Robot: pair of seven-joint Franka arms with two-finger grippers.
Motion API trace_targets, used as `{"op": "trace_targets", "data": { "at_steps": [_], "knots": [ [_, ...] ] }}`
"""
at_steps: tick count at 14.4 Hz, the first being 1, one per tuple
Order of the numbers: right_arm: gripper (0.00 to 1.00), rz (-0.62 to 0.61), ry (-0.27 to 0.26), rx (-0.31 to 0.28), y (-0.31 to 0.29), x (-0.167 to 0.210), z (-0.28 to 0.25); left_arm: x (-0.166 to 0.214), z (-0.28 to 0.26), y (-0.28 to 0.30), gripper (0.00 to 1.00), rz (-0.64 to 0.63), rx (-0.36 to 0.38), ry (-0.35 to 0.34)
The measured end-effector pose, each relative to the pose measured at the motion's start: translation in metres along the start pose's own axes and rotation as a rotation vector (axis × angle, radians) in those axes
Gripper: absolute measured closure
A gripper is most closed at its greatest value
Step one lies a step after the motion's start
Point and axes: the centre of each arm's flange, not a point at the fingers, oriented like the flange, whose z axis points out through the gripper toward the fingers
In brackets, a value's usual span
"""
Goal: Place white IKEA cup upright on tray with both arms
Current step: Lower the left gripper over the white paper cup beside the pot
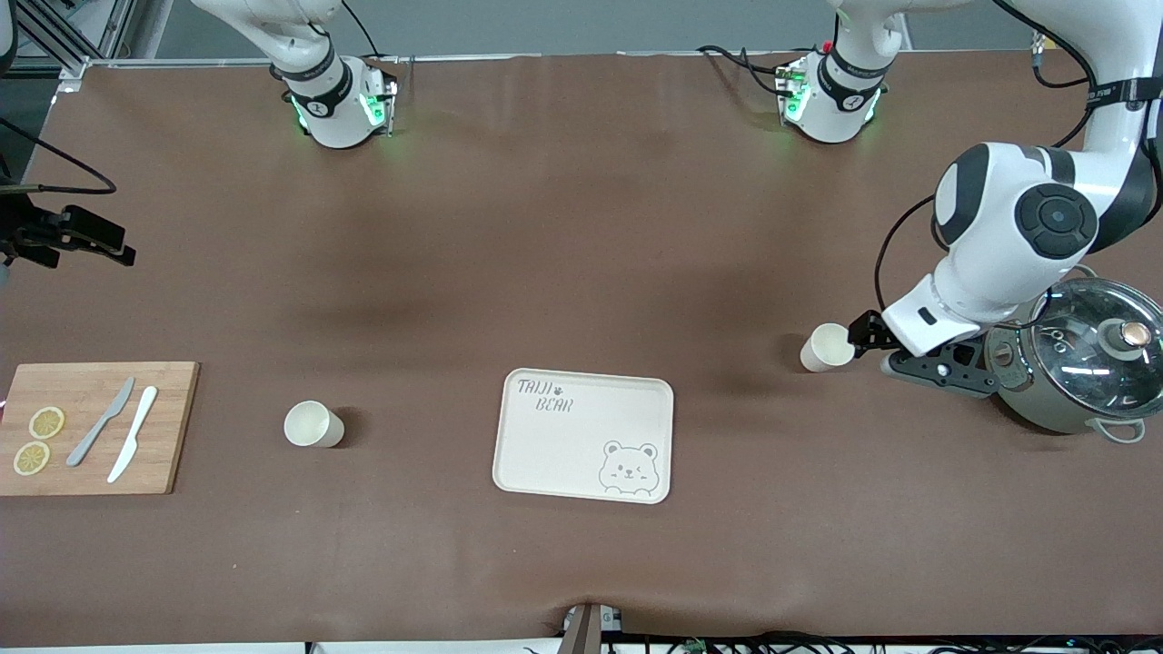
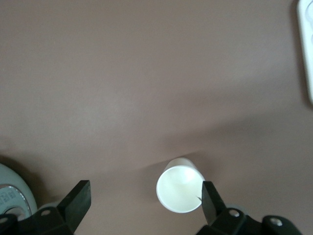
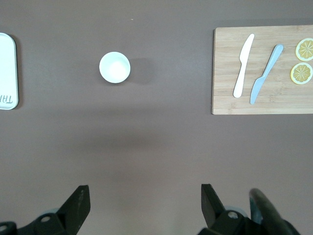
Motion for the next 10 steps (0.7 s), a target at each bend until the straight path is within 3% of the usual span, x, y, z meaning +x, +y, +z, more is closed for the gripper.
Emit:
{"op": "trace_targets", "data": {
  "at_steps": [10],
  "knots": [
    [0.00, 0.000, -0.004, 0.001, 0.000, 0.001, 0.002, -0.063, 0.081, -0.002, 0.00, -0.005, -0.034, 0.063]
  ]
}}
